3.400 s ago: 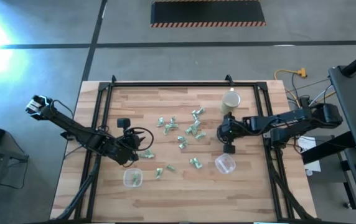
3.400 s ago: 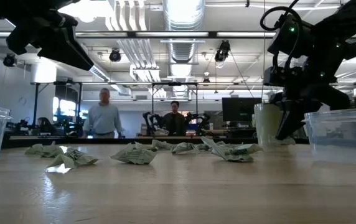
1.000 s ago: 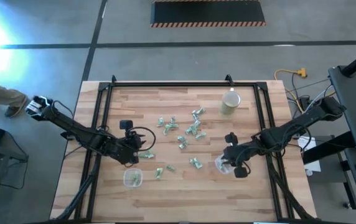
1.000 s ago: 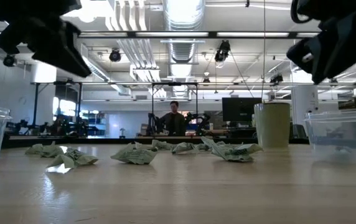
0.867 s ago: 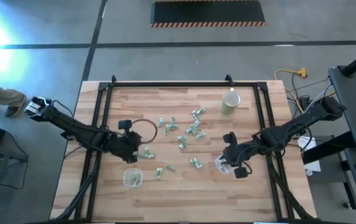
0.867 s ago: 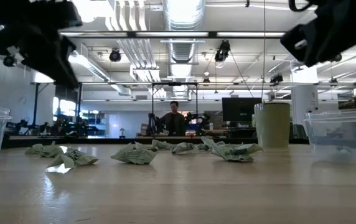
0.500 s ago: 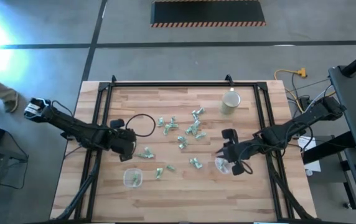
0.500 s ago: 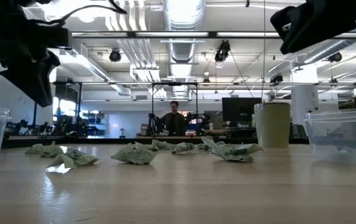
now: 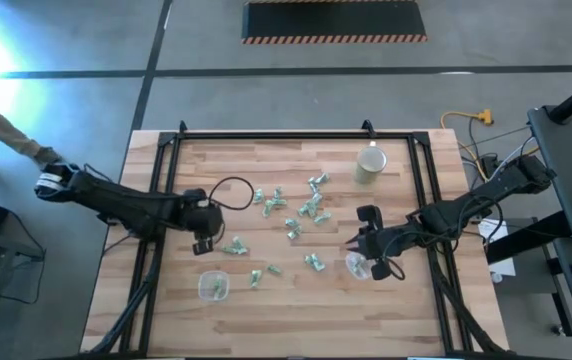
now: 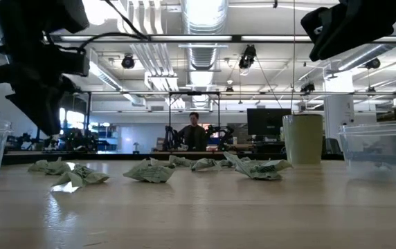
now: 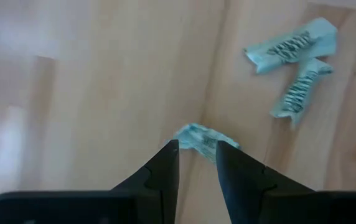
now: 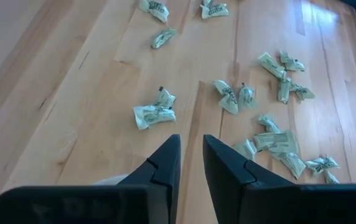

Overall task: Pick and place Stevia / Truvia into bins
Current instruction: Put the stevia packet into the left transparent container

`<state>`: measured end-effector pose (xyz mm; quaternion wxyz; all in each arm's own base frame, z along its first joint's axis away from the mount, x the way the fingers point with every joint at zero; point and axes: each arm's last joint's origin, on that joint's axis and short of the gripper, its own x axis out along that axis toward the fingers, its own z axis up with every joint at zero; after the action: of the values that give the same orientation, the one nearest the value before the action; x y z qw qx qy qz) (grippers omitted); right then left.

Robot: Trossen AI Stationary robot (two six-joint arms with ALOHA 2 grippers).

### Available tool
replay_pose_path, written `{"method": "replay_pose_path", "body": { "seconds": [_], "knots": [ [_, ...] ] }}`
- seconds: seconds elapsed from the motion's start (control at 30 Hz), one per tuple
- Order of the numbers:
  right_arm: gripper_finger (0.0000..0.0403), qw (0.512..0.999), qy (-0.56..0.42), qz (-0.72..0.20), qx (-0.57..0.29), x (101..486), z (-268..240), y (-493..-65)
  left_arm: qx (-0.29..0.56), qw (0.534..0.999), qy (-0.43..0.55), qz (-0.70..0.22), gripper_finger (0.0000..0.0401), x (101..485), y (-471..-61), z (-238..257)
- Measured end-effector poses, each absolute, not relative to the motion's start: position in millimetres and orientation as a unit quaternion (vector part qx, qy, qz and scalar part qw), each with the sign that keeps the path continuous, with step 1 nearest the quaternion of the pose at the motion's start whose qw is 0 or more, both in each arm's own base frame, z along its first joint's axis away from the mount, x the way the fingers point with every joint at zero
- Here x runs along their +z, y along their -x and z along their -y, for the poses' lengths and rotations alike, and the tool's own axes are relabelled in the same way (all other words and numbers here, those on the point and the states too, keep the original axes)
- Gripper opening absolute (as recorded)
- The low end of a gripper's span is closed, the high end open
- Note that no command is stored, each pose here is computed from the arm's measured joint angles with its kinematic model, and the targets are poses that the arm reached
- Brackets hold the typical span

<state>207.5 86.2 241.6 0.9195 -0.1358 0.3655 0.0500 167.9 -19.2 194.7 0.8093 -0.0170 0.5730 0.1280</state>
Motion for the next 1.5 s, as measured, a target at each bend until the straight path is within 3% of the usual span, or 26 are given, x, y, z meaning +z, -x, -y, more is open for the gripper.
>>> {"method": "replay_pose_path", "body": {
  "seconds": [0.93,1.5],
  "knots": [
    [0.0054,0.921,0.131,-0.364,0.049,242,-86,-208,0.147,0.731,0.004,-0.667,0.0089,152,-190,12],
    [0.0054,0.921,0.128,-0.364,0.049,242,-86,-208,0.088,0.798,-0.024,-0.595,0.0089,172,-215,15]
  ]
}}
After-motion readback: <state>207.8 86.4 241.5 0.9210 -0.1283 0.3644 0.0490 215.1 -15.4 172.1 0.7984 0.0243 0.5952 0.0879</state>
